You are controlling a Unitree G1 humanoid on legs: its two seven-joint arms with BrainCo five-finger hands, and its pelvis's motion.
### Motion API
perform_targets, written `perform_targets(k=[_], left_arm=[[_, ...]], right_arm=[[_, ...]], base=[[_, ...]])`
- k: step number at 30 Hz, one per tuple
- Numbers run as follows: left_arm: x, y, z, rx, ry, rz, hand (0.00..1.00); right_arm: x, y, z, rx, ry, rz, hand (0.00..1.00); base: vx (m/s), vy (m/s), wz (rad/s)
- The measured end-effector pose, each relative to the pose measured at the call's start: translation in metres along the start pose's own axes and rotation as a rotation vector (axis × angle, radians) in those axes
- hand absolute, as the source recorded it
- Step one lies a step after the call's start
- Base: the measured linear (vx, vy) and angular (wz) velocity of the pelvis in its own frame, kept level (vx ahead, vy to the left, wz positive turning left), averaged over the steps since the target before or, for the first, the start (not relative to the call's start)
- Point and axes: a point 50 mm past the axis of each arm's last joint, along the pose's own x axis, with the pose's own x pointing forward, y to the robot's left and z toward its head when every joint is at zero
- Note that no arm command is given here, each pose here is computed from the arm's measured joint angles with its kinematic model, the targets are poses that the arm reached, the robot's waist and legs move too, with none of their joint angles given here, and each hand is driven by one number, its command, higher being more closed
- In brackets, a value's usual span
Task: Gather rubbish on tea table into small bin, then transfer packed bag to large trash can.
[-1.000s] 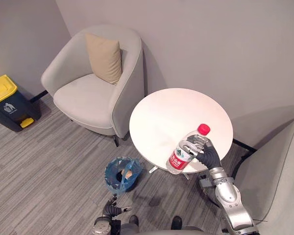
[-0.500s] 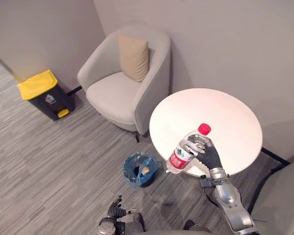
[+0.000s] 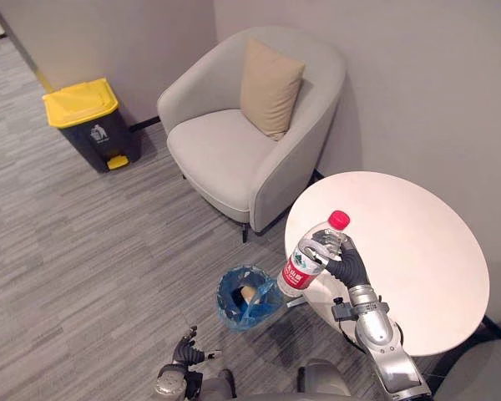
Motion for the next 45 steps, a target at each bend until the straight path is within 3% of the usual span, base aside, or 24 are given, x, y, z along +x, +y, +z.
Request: perform_targets(k=[3, 10, 17, 24, 29, 30, 35, 38, 40, 45], left_arm=[[0.0, -0.016, 0.003, -0.028, -0.004, -0.034, 0.0], [-0.001, -0.015, 0.0, -0.03, 0.005, -0.032, 0.0], [-0.003, -0.013, -0.006, -0.026, 0.019, -0.029, 0.0], [0.0, -0.006, 0.0, -0.013, -0.002, -0.015, 0.0], [0.01, -0.005, 0.031, -0.008, -0.086, -0.009, 0.0], [0.016, -0.007, 0.075, -0.056, -0.23, 0.005, 0.0], [0.016, -0.008, 0.109, -0.079, -0.347, 0.014, 0.0], [0.014, -0.002, 0.184, -0.13, -0.566, 0.043, 0.0], [0.01, -0.004, 0.218, -0.163, -0.649, 0.042, 0.0], [0.002, -0.007, 0.24, -0.232, -0.721, 0.038, 0.0]], right_arm=[[0.002, -0.007, -0.003, -0.027, 0.006, -0.006, 1.0], [-0.002, -0.022, -0.008, -0.019, 0.034, -0.075, 1.0], [-0.002, -0.016, -0.01, 0.011, 0.046, -0.081, 1.0], [0.011, 0.004, -0.006, -0.007, 0.017, 0.038, 1.0], [0.049, 0.017, 0.023, -0.073, -0.131, 0.122, 1.0], [0.078, 0.02, 0.059, -0.18, -0.283, 0.105, 1.0], [0.087, 0.03, 0.085, -0.181, -0.392, 0.123, 1.0], [0.117, 0.031, 0.144, -0.277, -0.608, 0.076, 1.0], [0.133, 0.028, 0.152, -0.33, -0.59, 0.041, 1.0], [0.149, 0.022, 0.156, -0.382, -0.556, 0.004, 1.0]], base=[[0.13, -0.098, 0.57], [0.05, -0.073, 0.4], [-0.05, -0.01, 0.2], [-0.17, -0.028, 0.22], [-0.27, -0.022, 0.31], [-0.3, 0.009, 0.6], [-0.08, 0.022, -0.03], [-0.18, 0.047, -0.16], [-0.11, -0.011, 0.1], [-0.01, -0.005, 0.07]])
